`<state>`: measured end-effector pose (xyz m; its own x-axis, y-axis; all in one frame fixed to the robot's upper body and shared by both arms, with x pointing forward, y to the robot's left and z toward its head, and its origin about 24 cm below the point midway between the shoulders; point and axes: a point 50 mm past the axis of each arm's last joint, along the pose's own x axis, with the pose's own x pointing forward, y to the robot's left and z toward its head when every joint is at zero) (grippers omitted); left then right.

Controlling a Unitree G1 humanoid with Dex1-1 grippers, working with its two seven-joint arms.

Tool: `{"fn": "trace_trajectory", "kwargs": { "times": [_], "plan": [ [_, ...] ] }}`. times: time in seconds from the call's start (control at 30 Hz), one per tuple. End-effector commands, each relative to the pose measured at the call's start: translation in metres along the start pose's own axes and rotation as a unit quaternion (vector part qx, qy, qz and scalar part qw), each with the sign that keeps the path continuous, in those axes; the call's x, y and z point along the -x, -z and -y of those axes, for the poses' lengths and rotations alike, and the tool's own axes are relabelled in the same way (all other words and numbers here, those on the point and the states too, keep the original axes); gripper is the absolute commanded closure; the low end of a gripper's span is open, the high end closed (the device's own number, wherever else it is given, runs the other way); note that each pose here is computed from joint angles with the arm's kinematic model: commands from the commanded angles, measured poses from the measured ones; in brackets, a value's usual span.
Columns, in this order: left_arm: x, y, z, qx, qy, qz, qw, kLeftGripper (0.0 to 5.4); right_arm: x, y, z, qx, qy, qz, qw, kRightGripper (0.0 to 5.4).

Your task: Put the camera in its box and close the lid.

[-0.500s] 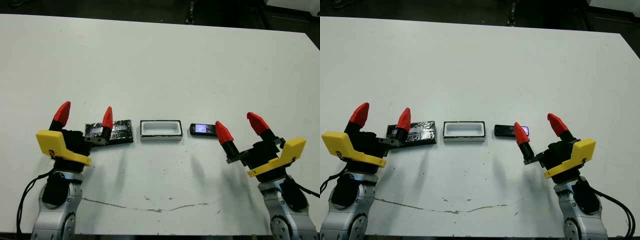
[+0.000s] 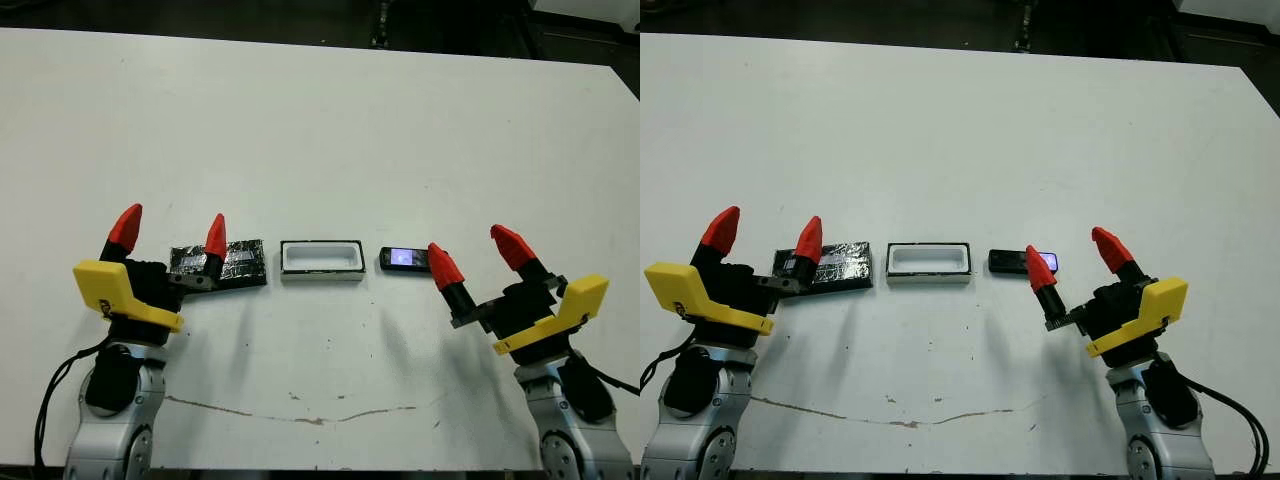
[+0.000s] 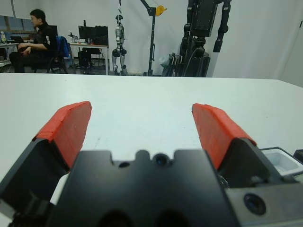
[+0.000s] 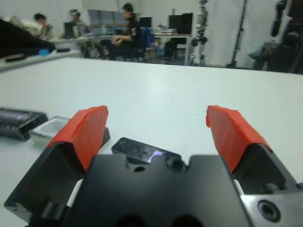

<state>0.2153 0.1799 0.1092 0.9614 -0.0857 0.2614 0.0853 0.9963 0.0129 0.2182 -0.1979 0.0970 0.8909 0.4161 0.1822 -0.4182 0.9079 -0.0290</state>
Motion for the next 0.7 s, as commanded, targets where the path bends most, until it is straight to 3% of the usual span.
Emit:
{"fn": "trace_trajectory", "kwargs": {
  "times": [0.03,0.17,0.33,0.7],
  "plan": [
    [0.002,0.004,-0.001,-0.002,-0.004,-0.009,1.0,0.0,-0.005,-0.017,0.022,0.053,-0.047,-0.012,0.997,0.01],
    [0.003,0.003,-0.001,-0.003,-0.009,-0.011,1.0,0.0,-0.022,-0.047,0.047,0.12,-0.117,-0.044,0.985,0.01],
    [0.003,0.004,0.0,0.004,-0.004,-0.01,1.0,0.0,-0.05,-0.067,0.063,0.192,-0.216,-0.085,0.954,0.01],
    [0.003,0.005,-0.001,-0.005,-0.006,-0.013,1.0,0.0,-0.094,-0.061,0.063,0.259,-0.378,-0.197,0.867,0.01]
  ]
}}
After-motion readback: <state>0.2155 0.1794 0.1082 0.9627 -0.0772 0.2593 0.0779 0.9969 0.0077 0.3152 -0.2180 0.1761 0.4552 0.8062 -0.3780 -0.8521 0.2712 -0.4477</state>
